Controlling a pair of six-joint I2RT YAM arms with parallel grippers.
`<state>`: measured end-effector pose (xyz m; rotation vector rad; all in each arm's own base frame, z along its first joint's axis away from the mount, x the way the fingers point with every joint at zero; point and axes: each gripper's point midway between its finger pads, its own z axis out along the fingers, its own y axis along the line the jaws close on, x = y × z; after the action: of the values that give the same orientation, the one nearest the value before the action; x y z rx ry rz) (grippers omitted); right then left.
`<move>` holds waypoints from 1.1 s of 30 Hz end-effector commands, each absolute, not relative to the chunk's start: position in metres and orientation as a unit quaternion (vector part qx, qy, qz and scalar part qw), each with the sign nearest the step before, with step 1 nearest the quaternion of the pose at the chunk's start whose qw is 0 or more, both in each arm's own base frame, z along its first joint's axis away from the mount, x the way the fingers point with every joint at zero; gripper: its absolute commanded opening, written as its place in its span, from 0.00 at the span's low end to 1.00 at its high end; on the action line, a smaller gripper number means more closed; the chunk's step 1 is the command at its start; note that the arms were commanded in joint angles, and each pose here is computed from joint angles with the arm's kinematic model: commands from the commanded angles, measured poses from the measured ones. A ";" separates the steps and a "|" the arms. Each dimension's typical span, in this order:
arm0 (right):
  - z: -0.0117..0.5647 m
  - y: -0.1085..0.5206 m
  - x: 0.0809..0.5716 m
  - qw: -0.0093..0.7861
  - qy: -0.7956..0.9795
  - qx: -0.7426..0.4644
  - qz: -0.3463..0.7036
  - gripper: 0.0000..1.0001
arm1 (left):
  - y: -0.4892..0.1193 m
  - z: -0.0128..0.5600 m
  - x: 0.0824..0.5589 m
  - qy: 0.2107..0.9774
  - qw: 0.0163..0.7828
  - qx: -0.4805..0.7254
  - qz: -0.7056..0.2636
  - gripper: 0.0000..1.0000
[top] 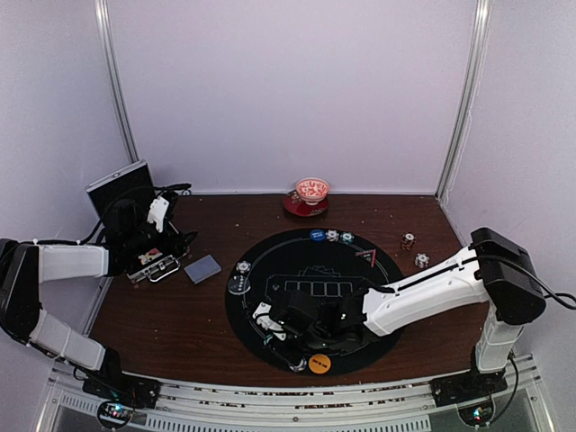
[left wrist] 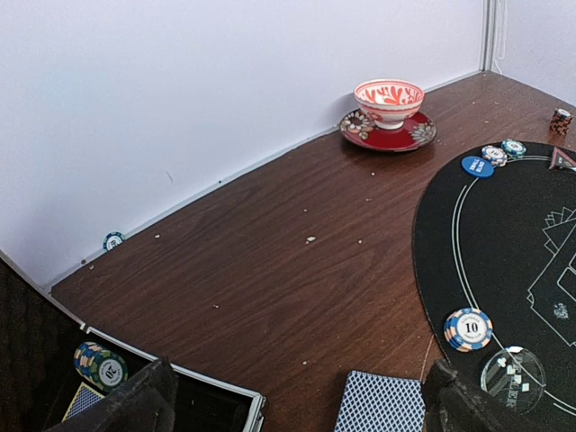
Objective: Distribute texas hold em gaming equipment
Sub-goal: Place the poker chips pile in the big blind area.
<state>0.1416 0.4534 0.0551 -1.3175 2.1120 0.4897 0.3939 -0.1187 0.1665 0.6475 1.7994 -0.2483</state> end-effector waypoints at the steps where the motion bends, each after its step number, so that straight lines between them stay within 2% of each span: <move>1: 0.058 0.452 0.117 0.284 0.772 -0.531 0.203 0.35 | -0.121 0.188 0.401 0.745 0.597 0.282 -0.099 0.98; 11: 0.042 0.448 0.109 0.272 0.772 -0.543 0.188 0.36 | -0.121 0.186 0.402 0.746 0.595 0.282 -0.100 0.98; 26: 0.031 0.442 0.124 0.287 0.783 -0.532 0.148 0.37 | -0.121 0.185 0.402 0.747 0.594 0.282 -0.100 0.98; 33: 0.027 0.440 0.127 0.285 0.785 -0.533 0.138 0.44 | -0.121 0.185 0.403 0.747 0.594 0.282 -0.100 0.98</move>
<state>0.1199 0.4415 0.0297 -1.4396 2.0989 0.4132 0.3939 -0.1187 0.1664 0.6473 1.7999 -0.2480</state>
